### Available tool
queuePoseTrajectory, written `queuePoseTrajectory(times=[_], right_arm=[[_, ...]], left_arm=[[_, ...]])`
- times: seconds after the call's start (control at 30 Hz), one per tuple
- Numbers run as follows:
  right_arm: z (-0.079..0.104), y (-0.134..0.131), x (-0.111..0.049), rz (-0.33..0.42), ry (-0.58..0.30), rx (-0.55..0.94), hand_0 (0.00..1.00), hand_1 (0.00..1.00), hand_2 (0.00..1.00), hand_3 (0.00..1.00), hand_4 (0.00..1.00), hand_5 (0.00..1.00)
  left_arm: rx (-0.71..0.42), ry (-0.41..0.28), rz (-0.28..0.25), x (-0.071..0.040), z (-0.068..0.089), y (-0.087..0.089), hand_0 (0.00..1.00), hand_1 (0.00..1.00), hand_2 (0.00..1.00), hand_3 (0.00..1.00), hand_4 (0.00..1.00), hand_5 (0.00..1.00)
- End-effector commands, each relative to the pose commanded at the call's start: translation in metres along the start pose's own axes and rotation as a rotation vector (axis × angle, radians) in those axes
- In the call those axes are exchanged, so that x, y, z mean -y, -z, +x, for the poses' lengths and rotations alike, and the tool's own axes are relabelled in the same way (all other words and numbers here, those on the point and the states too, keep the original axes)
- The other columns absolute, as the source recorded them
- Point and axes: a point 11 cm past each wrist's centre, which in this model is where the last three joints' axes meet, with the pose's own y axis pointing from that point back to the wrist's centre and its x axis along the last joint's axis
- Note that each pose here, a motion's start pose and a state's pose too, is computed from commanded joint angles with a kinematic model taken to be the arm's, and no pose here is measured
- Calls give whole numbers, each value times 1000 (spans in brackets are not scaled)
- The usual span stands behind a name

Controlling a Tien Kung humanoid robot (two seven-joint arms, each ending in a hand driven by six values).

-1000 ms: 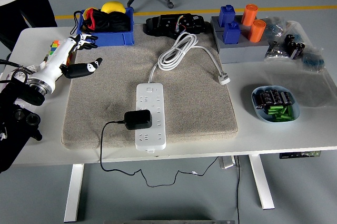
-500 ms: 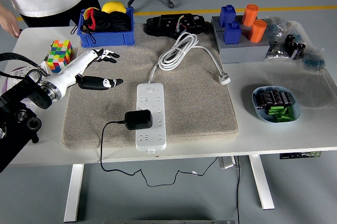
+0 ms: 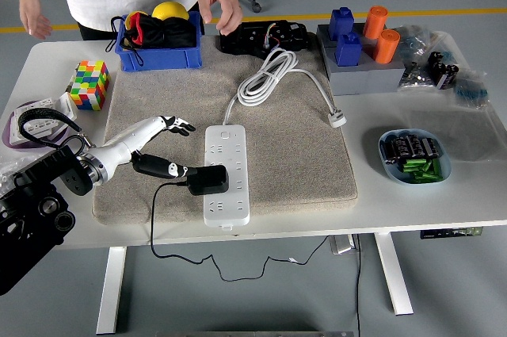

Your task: Pull the plug out,throw it away,press the button

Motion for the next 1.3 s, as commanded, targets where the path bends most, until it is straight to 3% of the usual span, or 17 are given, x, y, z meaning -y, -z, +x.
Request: queuePoseTrajectory(times=[0.37, 0.4, 0.57, 0.6, 0.97, 1.0, 1.17, 1.2, 1.3], right_arm=[[3, -3, 0, -1, -3, 0, 740, 660, 644, 612, 663, 474], [3, -3, 1, -3, -4, 1, 740, 660, 645, 612, 663, 474], [4, -6, 1, -6, -4, 0, 740, 660, 645, 612, 663, 474], [4, -6, 1, -7, -5, -1, 740, 660, 644, 612, 663, 474], [4, -7, 1, -7, -3, 4, 740, 660, 644, 612, 663, 474], [4, -7, 1, -7, -4, 5, 740, 660, 644, 612, 662, 474], [6, -7, 1, -9, -9, 6, 740, 660, 644, 612, 662, 474], [7, -7, 1, -8, -9, 6, 740, 660, 644, 612, 662, 474], [7, -8, 1, -7, -11, 8, 740, 660, 644, 612, 662, 474]], left_arm=[[2, 43, -14, 0, -22, -9, 868, 783, 732, 773, 998, 157], [1, 51, -19, 0, -25, -10, 865, 760, 713, 765, 997, 107], [-15, 56, -42, 0, -35, -17, 865, 760, 713, 765, 997, 107], [-18, 54, -47, 0, -36, -18, 842, 711, 667, 749, 988, 92], [-6, 44, -61, 8, -41, -23, 814, 672, 634, 732, 971, 31], [-6, 42, -61, 9, -41, -23, 777, 629, 600, 704, 923, 2], [6, 49, -51, 11, -43, -20, 777, 629, 600, 704, 923, 2], [5, 47, -51, 11, -43, -20, 727, 583, 546, 649, 887, 2], [-2, 37, -49, 12, -42, -20, 727, 583, 546, 649, 887, 2]])
